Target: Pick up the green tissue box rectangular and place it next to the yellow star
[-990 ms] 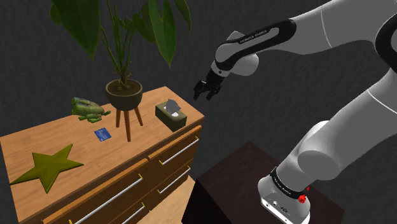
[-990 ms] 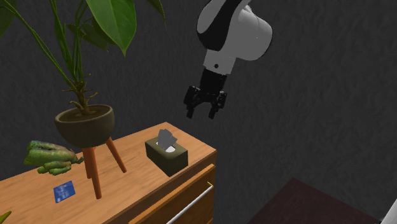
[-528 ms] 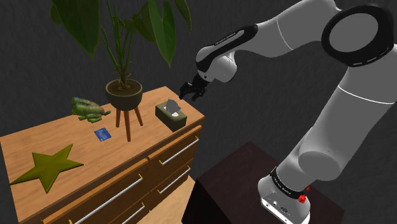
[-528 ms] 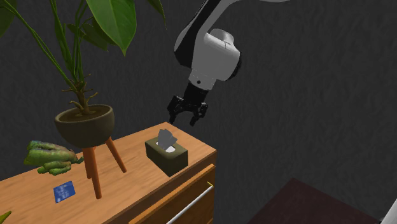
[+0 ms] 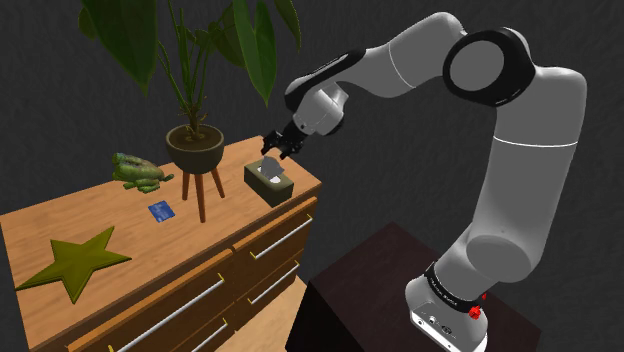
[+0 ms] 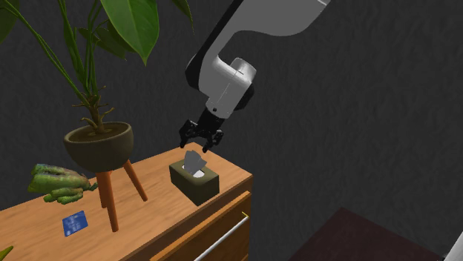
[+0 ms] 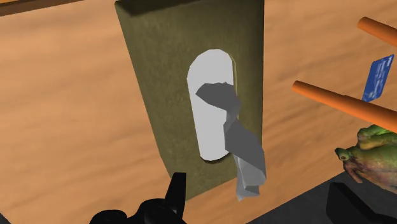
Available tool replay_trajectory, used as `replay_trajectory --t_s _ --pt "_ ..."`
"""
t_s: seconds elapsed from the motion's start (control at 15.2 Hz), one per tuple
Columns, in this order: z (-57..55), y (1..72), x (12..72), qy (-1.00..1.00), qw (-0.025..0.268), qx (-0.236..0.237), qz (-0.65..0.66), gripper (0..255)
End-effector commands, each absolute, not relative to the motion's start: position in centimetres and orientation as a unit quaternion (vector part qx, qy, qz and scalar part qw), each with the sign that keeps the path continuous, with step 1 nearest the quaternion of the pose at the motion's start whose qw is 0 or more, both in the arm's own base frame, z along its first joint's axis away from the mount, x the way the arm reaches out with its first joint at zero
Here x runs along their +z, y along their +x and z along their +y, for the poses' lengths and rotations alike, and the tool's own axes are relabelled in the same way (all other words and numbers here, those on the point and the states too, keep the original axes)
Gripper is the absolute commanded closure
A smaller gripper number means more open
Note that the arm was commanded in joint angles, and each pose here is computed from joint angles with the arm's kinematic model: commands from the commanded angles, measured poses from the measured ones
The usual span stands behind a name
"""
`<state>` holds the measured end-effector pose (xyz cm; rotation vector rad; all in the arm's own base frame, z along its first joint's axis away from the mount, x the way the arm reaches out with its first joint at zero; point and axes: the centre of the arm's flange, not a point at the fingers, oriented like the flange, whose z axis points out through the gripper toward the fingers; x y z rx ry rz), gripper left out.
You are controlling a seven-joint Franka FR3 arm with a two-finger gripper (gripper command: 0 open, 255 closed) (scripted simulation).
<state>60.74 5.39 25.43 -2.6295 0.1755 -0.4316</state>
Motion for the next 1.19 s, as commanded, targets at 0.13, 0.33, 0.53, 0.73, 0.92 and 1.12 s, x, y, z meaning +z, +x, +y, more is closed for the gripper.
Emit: replay_trajectory --t_s 0.13,0.33,0.53,0.73,0.92,1.12 --pt "6.2 62.0 23.4 -0.956 0.238 -0.160 0.065 0" --pt "6.9 62.6 22.1 -0.956 0.238 -0.160 0.065 0" --pt "7.1 62.7 21.9 -0.956 0.238 -0.160 0.065 0" --pt "7.1 62.7 21.9 -0.956 0.238 -0.160 0.065 0" --pt "7.1 62.7 21.9 -0.956 0.238 -0.160 0.065 0" --pt "7.1 62.7 21.9 -0.956 0.238 -0.160 0.065 255"
